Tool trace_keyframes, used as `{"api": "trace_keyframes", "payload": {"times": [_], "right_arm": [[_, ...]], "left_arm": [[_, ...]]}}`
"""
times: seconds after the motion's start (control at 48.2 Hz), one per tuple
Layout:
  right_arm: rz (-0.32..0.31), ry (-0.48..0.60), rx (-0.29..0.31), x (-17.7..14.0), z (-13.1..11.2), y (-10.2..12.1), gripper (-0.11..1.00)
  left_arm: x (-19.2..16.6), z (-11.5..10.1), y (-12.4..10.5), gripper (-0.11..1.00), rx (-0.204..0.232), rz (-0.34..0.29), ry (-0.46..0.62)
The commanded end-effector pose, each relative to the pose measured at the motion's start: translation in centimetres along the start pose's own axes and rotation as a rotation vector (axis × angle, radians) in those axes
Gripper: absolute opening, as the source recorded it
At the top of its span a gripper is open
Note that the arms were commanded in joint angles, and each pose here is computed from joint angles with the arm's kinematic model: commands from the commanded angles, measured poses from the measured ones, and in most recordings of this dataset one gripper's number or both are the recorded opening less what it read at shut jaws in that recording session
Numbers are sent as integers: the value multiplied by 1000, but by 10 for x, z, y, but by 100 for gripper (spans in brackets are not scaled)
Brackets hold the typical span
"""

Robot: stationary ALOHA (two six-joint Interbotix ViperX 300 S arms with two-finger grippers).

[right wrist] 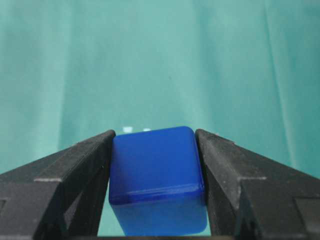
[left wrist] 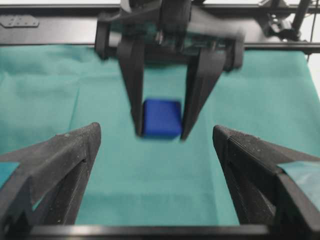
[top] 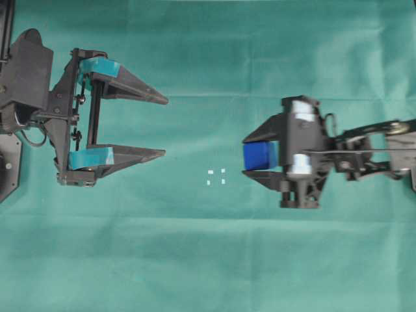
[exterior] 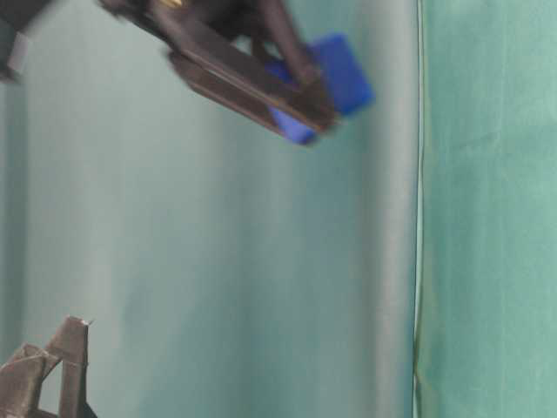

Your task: Handover the blue block to the right arm after grasping it with the left arm, then place it in the designated position.

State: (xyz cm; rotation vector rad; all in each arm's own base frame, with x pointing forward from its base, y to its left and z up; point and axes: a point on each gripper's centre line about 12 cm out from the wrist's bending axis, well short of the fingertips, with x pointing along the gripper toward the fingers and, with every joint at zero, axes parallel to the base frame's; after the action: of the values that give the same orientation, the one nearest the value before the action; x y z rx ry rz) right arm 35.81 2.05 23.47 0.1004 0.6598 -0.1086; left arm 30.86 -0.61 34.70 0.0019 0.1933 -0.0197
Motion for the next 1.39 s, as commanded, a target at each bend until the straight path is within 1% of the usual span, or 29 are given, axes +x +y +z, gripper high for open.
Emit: {"api": "trace_keyframes", "payload": {"times": [0.0,0.104,0.27,0.436,0.747,0.85,0.996,1.369], "right_arm": [[20,-22,14,13,3,-3,55],[48,-15,25,34,-5,-4,55],[81,-8,62,62,-16,-6,55],[110,-4,71,83,-21,-2,55],[119,21,75,120,-28,-1,55],[123,23,80,127,-29,0,55],[147,5,88,132,-30,3,55],[148,15,87,136,-34,3,55]], "left_arm": [[-1,11,0,100,-3,1,-35],[-1,11,0,100,-1,-2,-35],[-1,11,0,100,-1,-2,-32],[-1,11,0,100,-1,-2,-34],[-1,10,0,100,-1,-2,-31],[-1,10,-1,100,-1,-3,-29],[-1,11,0,100,-1,-2,-29],[-1,10,0,100,0,-2,-28]]}}
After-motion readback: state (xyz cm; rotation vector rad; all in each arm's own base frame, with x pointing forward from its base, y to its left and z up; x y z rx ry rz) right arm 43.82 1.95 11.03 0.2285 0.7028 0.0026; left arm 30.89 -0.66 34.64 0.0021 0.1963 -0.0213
